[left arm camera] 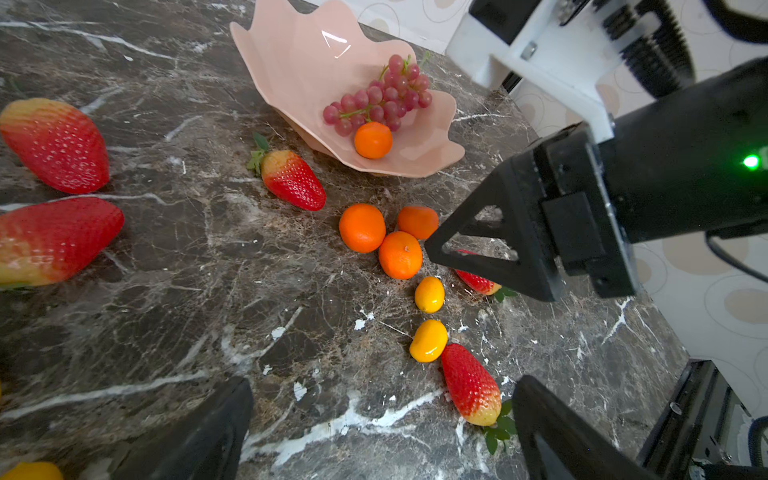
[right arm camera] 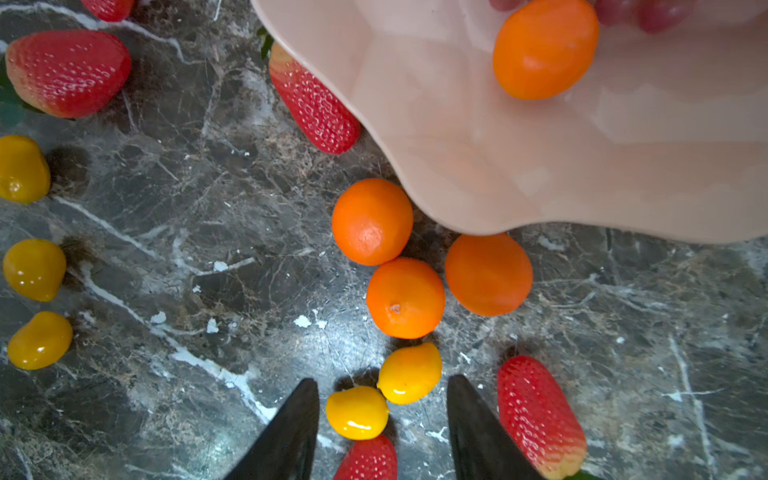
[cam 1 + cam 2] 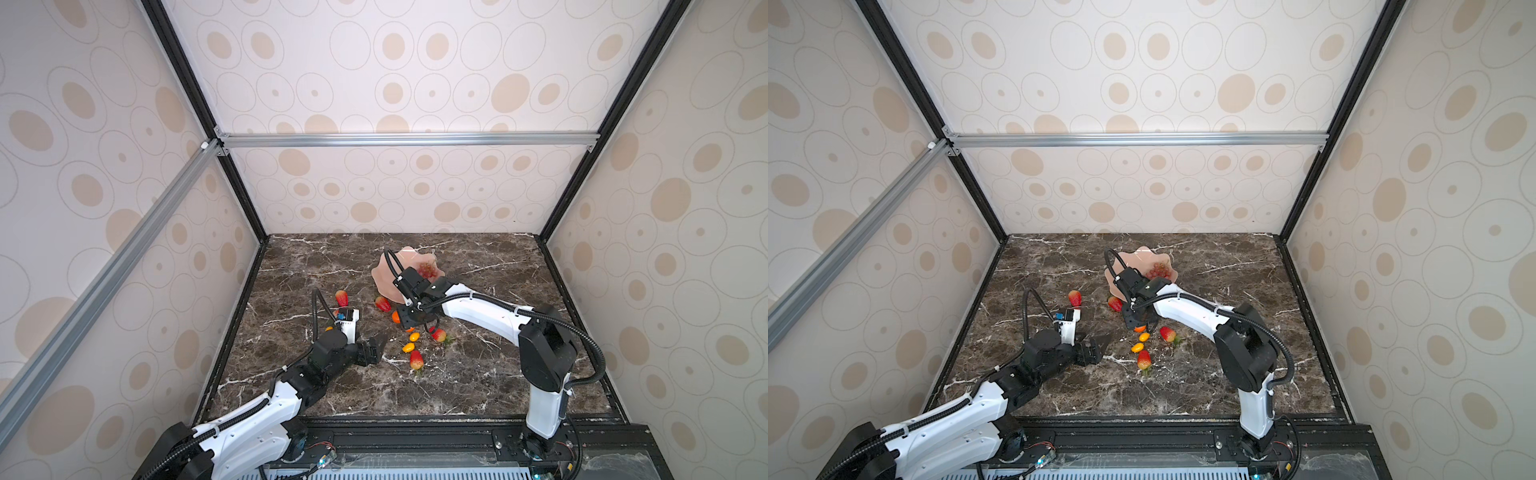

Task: Place and organize the fake fruits in the fruit bowl
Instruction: 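Move the right gripper back to the tangerines and grasp another one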

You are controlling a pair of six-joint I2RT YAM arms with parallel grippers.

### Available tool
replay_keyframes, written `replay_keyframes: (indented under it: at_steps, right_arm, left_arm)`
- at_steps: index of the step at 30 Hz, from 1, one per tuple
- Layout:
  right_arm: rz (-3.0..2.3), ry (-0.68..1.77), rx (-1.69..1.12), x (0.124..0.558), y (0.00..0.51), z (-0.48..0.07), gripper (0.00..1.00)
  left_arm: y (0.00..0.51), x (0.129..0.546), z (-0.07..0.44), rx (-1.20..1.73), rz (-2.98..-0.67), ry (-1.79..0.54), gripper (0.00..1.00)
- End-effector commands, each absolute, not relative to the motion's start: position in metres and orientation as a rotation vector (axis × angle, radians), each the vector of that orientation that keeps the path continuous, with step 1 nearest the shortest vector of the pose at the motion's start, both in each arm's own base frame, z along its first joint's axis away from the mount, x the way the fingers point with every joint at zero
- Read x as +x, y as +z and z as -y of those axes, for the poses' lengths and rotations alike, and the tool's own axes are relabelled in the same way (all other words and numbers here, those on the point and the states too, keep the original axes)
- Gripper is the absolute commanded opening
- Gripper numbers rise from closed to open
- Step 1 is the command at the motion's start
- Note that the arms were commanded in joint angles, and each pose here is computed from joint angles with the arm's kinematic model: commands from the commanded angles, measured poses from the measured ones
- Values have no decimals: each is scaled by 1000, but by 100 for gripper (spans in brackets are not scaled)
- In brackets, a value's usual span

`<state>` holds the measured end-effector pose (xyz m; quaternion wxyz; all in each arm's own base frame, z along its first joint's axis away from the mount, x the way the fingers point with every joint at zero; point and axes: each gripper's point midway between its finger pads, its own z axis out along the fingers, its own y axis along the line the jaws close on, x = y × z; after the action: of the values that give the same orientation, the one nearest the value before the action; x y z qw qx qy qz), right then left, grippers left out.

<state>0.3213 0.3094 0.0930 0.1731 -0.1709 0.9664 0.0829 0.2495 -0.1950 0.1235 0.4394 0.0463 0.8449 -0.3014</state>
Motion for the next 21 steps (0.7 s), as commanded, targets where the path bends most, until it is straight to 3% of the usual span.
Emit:
replay_keyframes:
  at_steps: [1, 21]
  right_arm:
    - [-2783, 210, -467, 320, 74, -309, 53]
    - [-2805, 76, -486, 326, 46, -304, 54]
  left_arm:
    - [138, 254, 203, 103, -2042, -795, 98]
    - [137, 263, 201, 52, -2038, -776, 98]
